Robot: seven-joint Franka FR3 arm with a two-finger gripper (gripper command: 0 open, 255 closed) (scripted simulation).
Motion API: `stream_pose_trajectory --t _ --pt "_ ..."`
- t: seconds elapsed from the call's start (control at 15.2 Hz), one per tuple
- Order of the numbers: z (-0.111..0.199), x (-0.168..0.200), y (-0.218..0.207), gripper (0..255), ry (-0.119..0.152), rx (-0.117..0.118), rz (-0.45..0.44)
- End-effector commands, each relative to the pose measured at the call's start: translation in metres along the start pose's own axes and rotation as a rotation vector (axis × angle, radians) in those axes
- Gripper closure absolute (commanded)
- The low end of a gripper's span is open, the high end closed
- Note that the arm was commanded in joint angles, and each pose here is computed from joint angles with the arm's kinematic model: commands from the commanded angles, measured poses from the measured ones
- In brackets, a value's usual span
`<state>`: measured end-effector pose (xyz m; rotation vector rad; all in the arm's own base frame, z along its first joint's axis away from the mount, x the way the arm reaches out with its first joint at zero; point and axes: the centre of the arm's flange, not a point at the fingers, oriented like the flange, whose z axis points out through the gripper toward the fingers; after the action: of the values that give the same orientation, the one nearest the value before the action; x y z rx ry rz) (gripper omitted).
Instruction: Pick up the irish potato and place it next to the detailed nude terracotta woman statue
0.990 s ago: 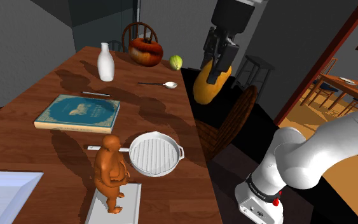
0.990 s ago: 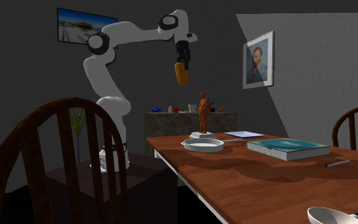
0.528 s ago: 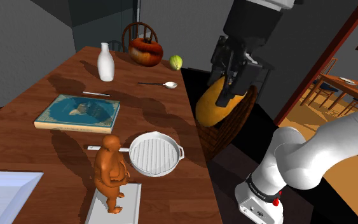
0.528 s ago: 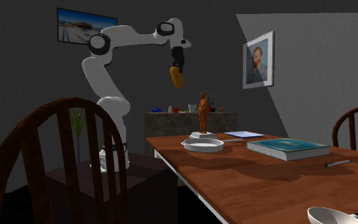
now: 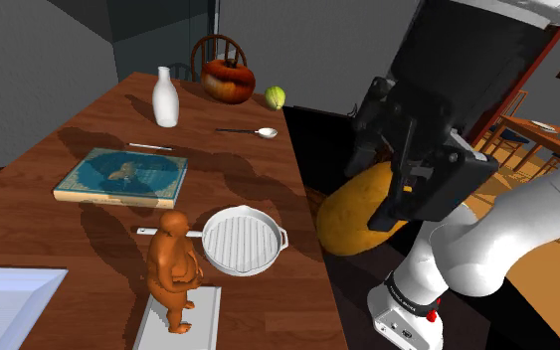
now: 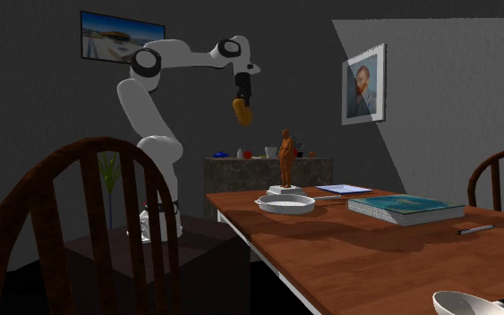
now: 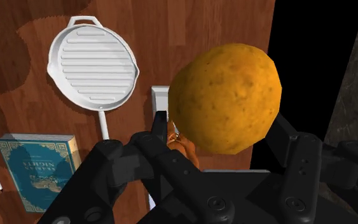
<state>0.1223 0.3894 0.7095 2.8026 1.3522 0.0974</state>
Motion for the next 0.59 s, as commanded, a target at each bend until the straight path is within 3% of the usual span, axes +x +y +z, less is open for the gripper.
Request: stream_pose_trajectory --t 0.0,0.2,0.53 --pt "-0.001 0.001 -0.026 255 0.0 0.0 0.002" --pt "-0.003 0.002 -0.066 255 0.0 0.0 0.002" --pt "0.023 0.001 -0.067 255 0.0 0.0 0.002"
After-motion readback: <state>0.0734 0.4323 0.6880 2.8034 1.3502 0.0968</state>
